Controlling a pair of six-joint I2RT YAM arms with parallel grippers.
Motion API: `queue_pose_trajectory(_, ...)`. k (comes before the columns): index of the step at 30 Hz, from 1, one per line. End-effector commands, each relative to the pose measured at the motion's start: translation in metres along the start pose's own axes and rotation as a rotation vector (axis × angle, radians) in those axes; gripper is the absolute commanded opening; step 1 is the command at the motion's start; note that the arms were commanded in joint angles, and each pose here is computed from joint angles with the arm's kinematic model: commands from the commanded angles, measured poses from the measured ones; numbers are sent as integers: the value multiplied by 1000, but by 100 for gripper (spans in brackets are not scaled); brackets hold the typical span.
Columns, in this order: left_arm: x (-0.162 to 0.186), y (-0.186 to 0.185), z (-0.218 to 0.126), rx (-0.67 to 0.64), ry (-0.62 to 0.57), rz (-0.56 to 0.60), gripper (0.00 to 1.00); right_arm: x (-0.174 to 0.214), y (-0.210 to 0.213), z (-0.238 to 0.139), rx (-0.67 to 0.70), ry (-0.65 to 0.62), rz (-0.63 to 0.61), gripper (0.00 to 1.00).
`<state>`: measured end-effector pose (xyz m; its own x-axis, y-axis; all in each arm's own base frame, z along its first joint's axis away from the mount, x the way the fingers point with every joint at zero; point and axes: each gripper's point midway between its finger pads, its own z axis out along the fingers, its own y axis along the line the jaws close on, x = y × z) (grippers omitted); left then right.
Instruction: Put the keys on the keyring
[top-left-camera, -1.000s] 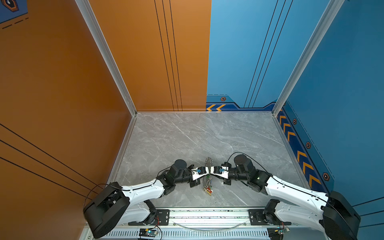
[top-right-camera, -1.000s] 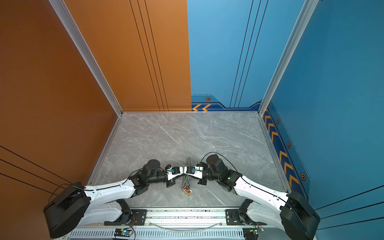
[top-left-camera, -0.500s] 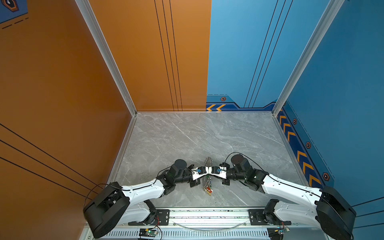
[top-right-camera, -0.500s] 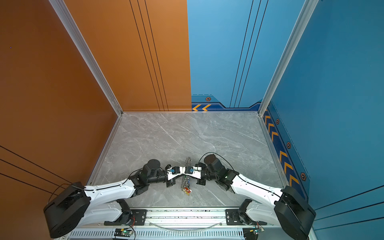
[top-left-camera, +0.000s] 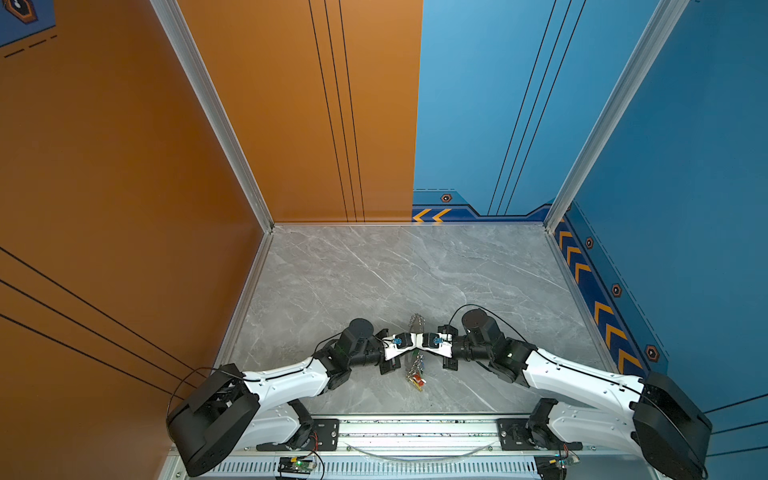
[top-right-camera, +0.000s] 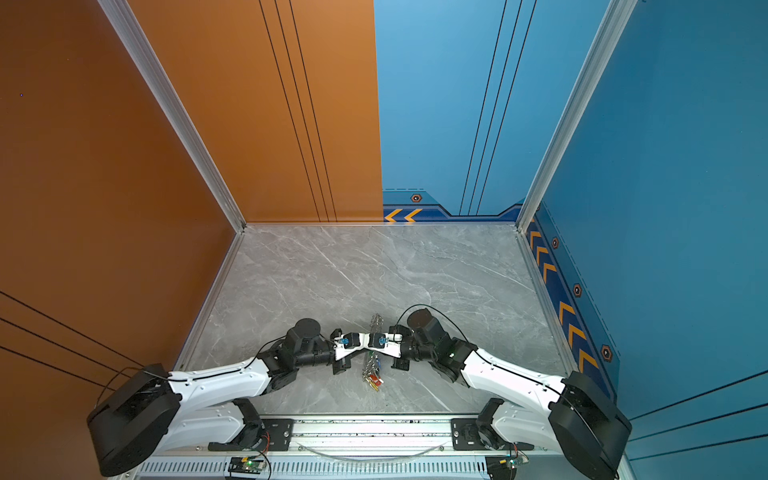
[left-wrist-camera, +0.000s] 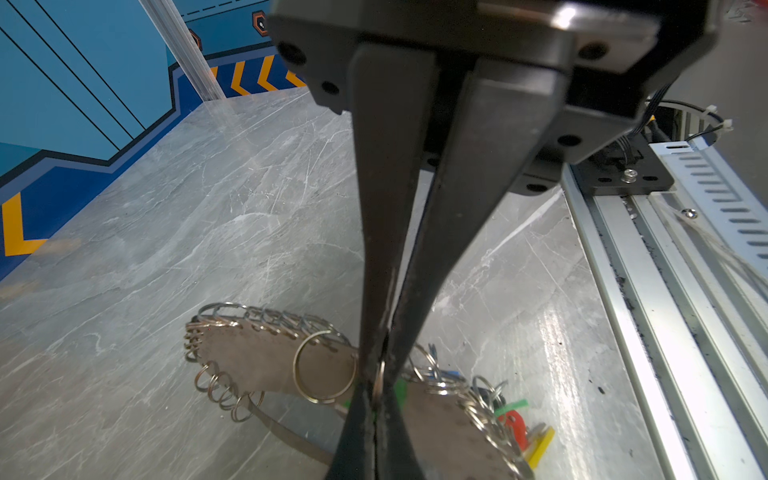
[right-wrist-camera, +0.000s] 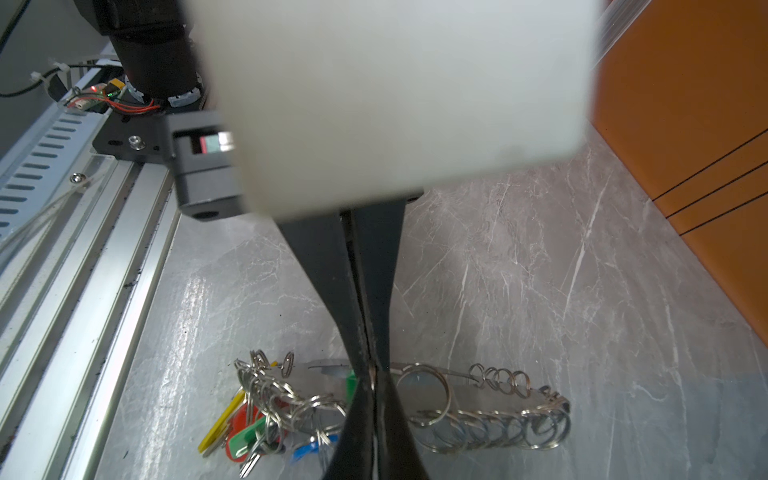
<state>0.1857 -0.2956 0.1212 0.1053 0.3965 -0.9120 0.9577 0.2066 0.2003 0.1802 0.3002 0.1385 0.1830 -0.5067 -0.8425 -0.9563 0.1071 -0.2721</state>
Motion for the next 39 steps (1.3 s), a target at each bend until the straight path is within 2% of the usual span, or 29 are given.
queue_pose_trajectory(1,-12,3,1,-2,-26,22,0,-9,-6,0,23,-19,-7,0)
queue_pose_trajectory(5,-13,4,-1,-9,-31,18,6,-11,-9,-5,52,-40,-12,0)
queue_pose_trajectory(12,-20,3,-7,0,-61,11,14,-38,-6,-16,30,-219,10,0)
queue_pose_trajectory(21,-23,3,-9,-1,-77,4,14,-46,-3,-17,35,-334,19,0)
queue_pose_trajectory(25,-24,4,-10,-5,-81,4,10,-46,-6,-20,59,-369,24,0)
queue_pose_trajectory(31,-23,6,-10,-18,-75,3,2,-34,-8,-17,81,-341,36,0)
queue_pose_trajectory(34,-22,9,-10,-30,-67,5,0,-22,-8,-16,94,-260,17,1)
queue_pose_trajectory(39,-17,9,-6,-34,-47,13,0,-2,-10,-20,122,-80,-46,19)
